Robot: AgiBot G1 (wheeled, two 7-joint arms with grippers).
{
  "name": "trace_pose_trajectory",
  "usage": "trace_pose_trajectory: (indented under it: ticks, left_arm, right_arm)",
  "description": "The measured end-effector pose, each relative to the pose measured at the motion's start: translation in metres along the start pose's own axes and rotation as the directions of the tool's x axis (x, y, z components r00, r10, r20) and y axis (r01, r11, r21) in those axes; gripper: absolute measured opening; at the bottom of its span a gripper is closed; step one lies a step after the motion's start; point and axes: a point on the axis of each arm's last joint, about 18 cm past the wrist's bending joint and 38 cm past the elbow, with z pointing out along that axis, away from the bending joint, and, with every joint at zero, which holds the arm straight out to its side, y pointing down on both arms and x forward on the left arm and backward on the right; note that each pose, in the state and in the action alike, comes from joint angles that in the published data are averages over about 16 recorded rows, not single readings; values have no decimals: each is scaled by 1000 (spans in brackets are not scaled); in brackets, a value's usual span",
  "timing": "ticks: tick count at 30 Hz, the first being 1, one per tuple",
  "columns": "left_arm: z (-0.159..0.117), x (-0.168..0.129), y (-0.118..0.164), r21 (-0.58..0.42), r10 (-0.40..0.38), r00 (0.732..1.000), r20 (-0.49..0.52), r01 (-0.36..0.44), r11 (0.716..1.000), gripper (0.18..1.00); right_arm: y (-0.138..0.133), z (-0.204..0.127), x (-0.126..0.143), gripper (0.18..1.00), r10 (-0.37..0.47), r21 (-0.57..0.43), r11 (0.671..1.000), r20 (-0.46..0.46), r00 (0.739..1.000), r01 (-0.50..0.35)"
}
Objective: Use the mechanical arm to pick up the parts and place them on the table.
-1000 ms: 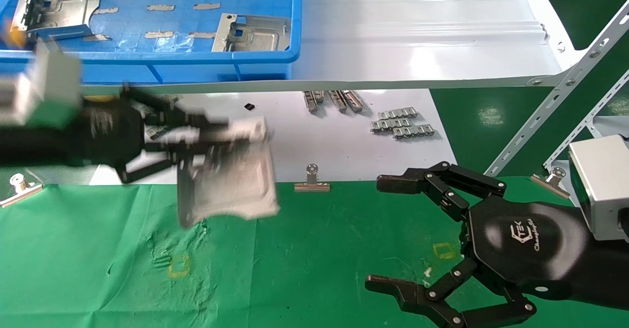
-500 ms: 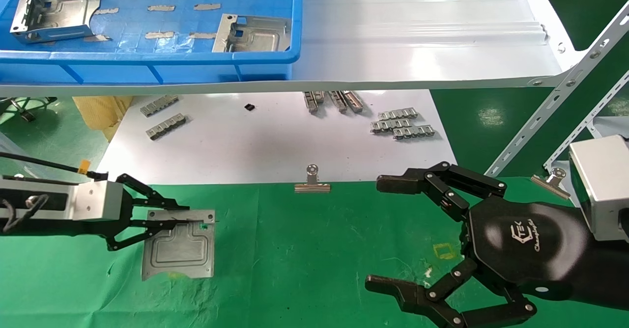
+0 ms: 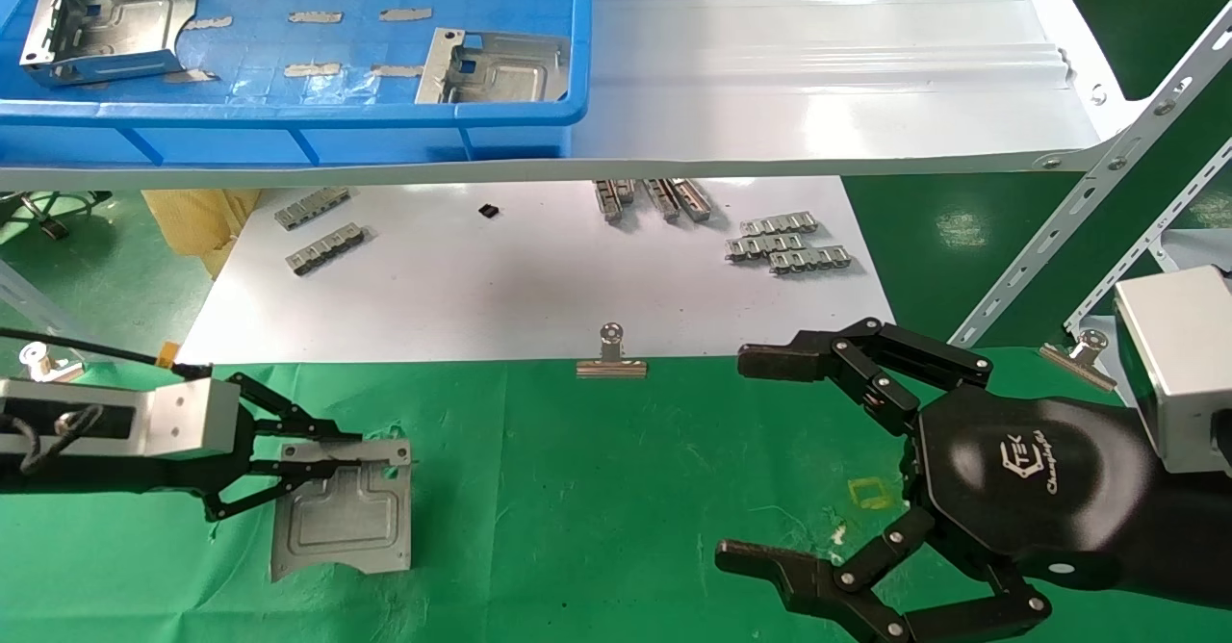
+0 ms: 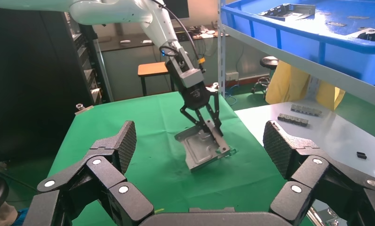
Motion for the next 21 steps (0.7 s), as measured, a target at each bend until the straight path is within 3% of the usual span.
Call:
trace_pose_trajectory:
  ticks: [12,21]
  left_arm:
    - [4,2,1,18,-14,1000,8,13,1000,330]
    - [3,11,2,117,-174,984,47,168,979,446]
  right_arm:
    - [0,0,0,1001,0,0,1000,0,1000,0]
    - [0,0,0,1001,0,0,1000,0,1000,0]
